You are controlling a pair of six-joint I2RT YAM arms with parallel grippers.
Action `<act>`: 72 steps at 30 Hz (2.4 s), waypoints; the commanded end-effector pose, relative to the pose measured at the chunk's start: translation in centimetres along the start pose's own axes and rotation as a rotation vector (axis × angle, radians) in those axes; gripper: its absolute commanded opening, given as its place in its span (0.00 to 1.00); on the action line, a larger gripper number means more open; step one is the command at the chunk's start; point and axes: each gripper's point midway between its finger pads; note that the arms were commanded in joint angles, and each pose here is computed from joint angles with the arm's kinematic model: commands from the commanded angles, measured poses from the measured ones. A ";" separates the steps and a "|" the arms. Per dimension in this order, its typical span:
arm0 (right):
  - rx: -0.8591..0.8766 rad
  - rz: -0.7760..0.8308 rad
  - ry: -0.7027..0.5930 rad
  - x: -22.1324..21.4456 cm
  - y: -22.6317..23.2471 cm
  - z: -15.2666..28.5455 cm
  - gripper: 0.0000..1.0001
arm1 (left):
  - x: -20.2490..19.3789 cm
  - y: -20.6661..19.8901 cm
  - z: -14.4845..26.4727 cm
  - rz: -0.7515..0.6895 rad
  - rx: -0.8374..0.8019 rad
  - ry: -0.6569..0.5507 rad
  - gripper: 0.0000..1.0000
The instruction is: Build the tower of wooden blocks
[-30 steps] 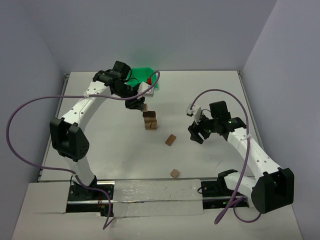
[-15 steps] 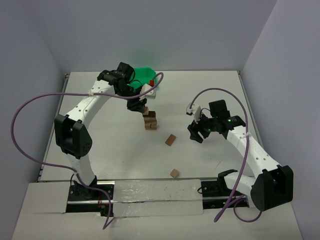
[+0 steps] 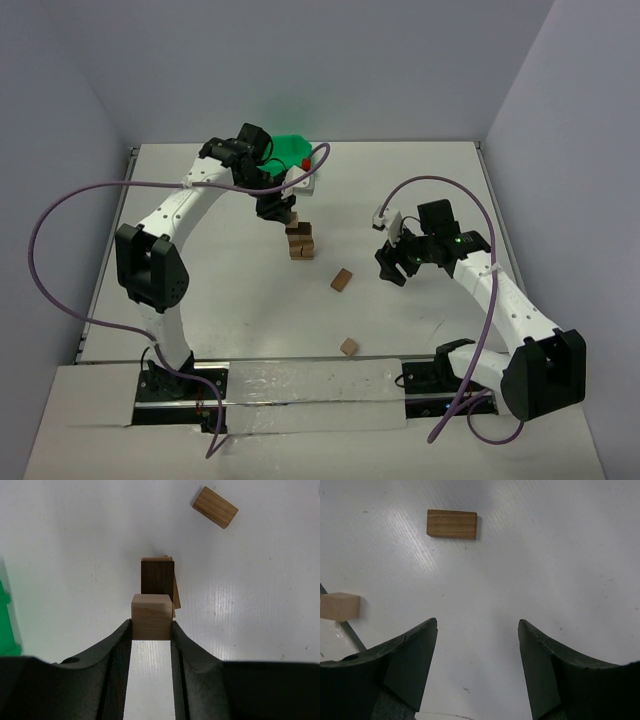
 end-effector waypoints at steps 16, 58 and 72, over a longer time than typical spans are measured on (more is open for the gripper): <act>-0.018 0.012 -0.045 1.9 -0.9 0.6 0.73 | 0.6 -0.2 -0.4 -0.014 -0.003 -0.002 0.35; -0.012 0.033 -0.054 3.2 -0.6 2.2 0.73 | 5.5 0.1 4.0 -0.046 0.105 -0.093 0.72; 0.296 0.554 0.116 -0.5 10.0 -0.5 0.73 | 6.3 -4.6 16.0 0.030 0.303 -0.423 0.76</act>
Point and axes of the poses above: each gripper's point midway between its finger pads, its own z axis back along the fingers, its own y axis along the line the jaws close on, x = y × z, and after that the axes turned 6 degrees about z, right-handed
